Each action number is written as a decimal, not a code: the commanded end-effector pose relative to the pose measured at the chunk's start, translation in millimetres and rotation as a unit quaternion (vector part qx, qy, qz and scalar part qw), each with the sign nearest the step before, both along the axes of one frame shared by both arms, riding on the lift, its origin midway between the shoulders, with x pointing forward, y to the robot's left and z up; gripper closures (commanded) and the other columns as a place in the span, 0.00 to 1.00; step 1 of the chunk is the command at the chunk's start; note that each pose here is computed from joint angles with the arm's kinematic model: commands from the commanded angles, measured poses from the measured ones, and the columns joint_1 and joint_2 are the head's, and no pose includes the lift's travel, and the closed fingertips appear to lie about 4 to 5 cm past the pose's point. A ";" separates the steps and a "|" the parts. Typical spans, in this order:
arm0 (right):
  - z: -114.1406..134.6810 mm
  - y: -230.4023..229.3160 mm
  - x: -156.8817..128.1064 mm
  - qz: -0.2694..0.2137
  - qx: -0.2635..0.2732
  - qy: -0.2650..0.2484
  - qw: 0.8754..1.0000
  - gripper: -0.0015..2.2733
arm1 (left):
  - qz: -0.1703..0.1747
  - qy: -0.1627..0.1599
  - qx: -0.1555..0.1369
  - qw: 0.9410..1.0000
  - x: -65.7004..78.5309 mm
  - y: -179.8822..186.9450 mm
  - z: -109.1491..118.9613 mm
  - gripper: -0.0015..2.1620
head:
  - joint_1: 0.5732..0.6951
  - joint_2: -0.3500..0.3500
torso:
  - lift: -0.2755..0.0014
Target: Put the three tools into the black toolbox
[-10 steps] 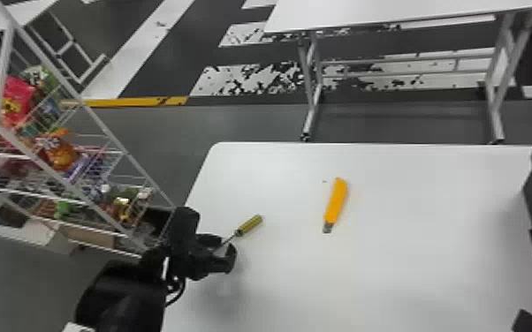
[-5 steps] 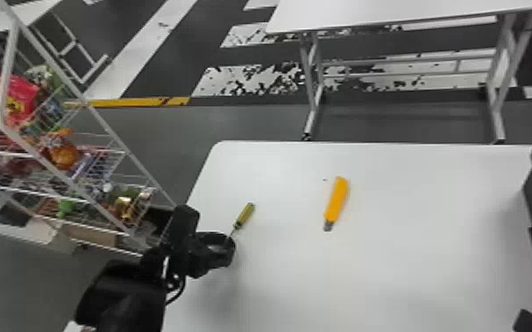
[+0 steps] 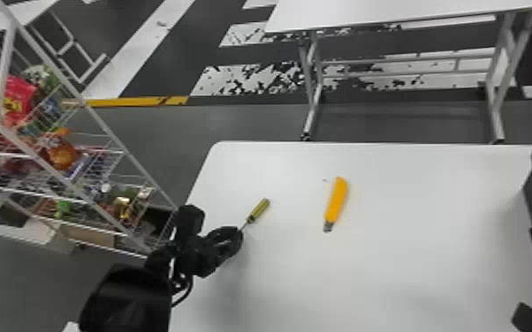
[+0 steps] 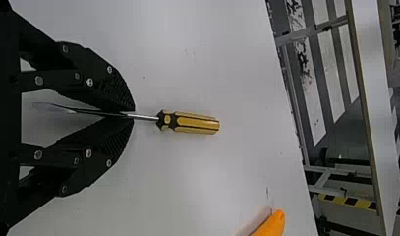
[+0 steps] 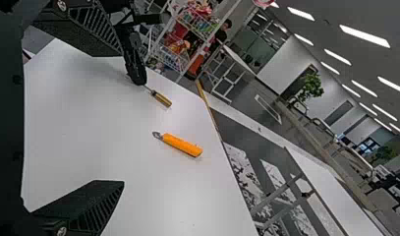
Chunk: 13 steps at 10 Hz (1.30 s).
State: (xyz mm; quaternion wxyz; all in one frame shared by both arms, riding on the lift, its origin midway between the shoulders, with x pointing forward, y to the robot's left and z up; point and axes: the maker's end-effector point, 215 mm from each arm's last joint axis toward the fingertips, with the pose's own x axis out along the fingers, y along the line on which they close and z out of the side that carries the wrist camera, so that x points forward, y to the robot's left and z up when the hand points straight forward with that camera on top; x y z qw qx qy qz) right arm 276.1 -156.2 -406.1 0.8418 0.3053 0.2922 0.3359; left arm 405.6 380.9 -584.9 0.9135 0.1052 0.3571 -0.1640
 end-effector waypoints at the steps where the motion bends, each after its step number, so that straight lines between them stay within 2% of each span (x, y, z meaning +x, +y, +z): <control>1: -1.7 0.4 4.1 0.000 0.000 0.000 1.000 0.03 | -0.002 -0.019 -0.012 1.000 3.5 -13.2 18.4 0.64 | 1.00 1.00 | 0.81; 5: -7.0 0.2 10.0 -0.002 0.002 0.003 1.000 0.03 | -0.004 -0.035 -0.016 0.999 3.8 -33.2 29.8 0.64 | 1.00 0.97 | 0.81; 7: -7.0 -0.7 12.6 -0.002 0.001 0.001 1.000 0.03 | 0.005 -0.047 -0.003 0.999 9.8 -30.1 34.8 0.63 | 1.00 0.95 | 0.81; 8: -7.2 -0.7 13.2 -0.002 0.001 0.002 1.000 0.03 | 0.016 -0.038 0.000 0.999 10.9 -25.7 39.1 0.54 | 1.00 0.95 | 0.81; 9: -9.5 -1.8 13.5 -0.003 0.001 0.004 1.000 0.03 | 0.031 -0.019 0.001 0.999 9.0 -19.2 44.6 0.39 | 1.00 0.95 | 0.81; 10: -10.3 -2.2 14.2 -0.003 0.001 0.004 1.000 0.03 | 0.042 -0.006 -0.001 0.999 9.6 -9.9 52.5 0.15 | 1.00 0.95 | 0.81; 11: -11.7 -3.3 14.5 -0.004 0.003 0.006 1.000 0.03 | 0.063 0.019 -0.007 0.998 9.5 -0.8 55.6 0.03 | 1.00 0.96 | 0.81; 13: -15.5 -3.9 13.4 -0.003 0.004 0.010 1.000 0.03 | 0.096 0.069 -0.030 0.993 4.6 5.8 63.5 0.03 | 1.00 1.00 | 0.81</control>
